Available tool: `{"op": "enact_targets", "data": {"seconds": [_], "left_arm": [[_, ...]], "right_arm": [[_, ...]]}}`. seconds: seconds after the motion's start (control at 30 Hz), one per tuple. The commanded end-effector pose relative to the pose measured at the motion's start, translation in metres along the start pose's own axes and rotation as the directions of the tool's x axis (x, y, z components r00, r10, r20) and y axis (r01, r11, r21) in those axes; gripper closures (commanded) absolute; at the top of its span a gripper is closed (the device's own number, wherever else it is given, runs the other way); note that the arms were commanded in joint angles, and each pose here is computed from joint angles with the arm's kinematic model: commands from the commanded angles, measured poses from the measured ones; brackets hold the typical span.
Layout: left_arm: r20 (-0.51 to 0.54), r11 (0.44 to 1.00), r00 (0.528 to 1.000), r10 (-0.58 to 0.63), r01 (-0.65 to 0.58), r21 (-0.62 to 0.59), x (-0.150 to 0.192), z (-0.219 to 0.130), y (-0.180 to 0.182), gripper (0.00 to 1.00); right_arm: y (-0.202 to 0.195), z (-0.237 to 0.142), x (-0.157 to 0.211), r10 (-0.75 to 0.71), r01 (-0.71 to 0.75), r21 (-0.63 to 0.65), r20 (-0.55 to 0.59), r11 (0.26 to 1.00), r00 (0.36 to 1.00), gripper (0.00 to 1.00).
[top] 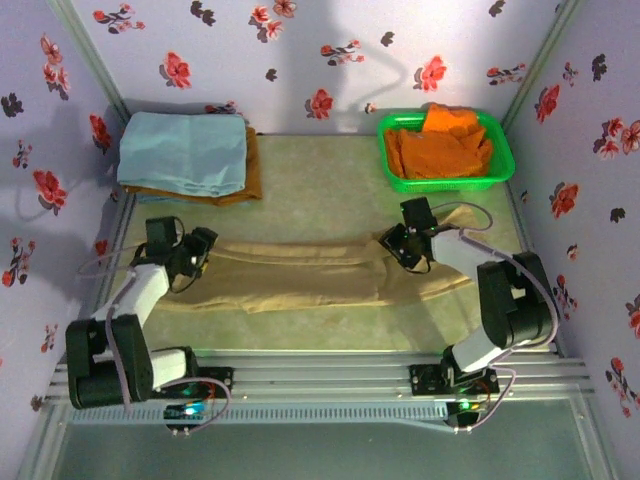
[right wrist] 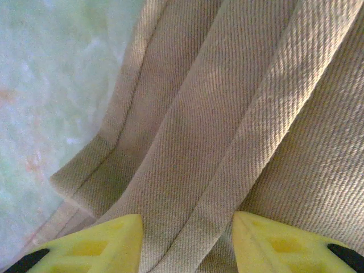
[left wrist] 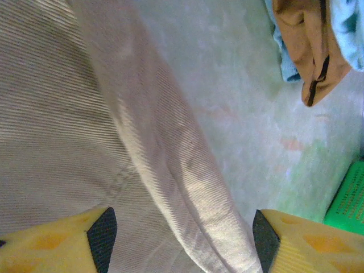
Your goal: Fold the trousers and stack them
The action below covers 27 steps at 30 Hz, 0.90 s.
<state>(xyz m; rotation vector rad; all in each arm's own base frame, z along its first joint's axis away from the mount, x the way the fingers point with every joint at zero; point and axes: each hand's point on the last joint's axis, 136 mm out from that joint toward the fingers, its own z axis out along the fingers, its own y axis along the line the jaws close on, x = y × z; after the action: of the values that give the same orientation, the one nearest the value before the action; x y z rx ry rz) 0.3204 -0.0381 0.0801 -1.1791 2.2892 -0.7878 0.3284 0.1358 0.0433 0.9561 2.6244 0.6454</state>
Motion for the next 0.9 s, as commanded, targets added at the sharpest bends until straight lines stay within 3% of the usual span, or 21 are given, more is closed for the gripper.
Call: {"op": "enact_targets", "data": {"seconds": [0.0, 0.17, 0.43, 0.63, 0.87], "left_arm": [[0.002, 0.996, 0.999, 0.051, -0.051, 0.070, -0.005, 0.006, -0.029, 0.31], [-0.029, 0.998, 0.999, 0.033, -0.031, 0.056, 0.000, 0.026, -0.024, 0.32], [-0.069, 0.999, 0.997, 0.019, -0.016, 0.050, 0.015, 0.034, -0.014, 0.50], [-0.054, 0.999, 0.998, 0.020, -0.018, 0.033, 0.017, 0.037, -0.002, 0.79], [-0.040, 0.999, 0.999, 0.030, -0.029, 0.031, 0.013, 0.039, -0.002, 1.00]], "right_arm": [[0.003, 0.003, 0.001, 0.054, -0.055, -0.038, -0.013, 0.998, 0.998, 0.53], [0.000, 0.009, 0.005, 0.080, -0.082, -0.049, -0.035, 0.995, 0.996, 0.53], [-0.004, 0.011, 0.008, 0.105, -0.107, -0.038, -0.048, 0.994, 0.993, 0.59], [0.002, 0.014, 0.005, 0.126, -0.129, -0.068, -0.044, 0.989, 0.991, 0.78], [0.008, 0.005, 0.001, 0.116, -0.117, -0.083, -0.021, 0.990, 0.993, 1.00]]}}
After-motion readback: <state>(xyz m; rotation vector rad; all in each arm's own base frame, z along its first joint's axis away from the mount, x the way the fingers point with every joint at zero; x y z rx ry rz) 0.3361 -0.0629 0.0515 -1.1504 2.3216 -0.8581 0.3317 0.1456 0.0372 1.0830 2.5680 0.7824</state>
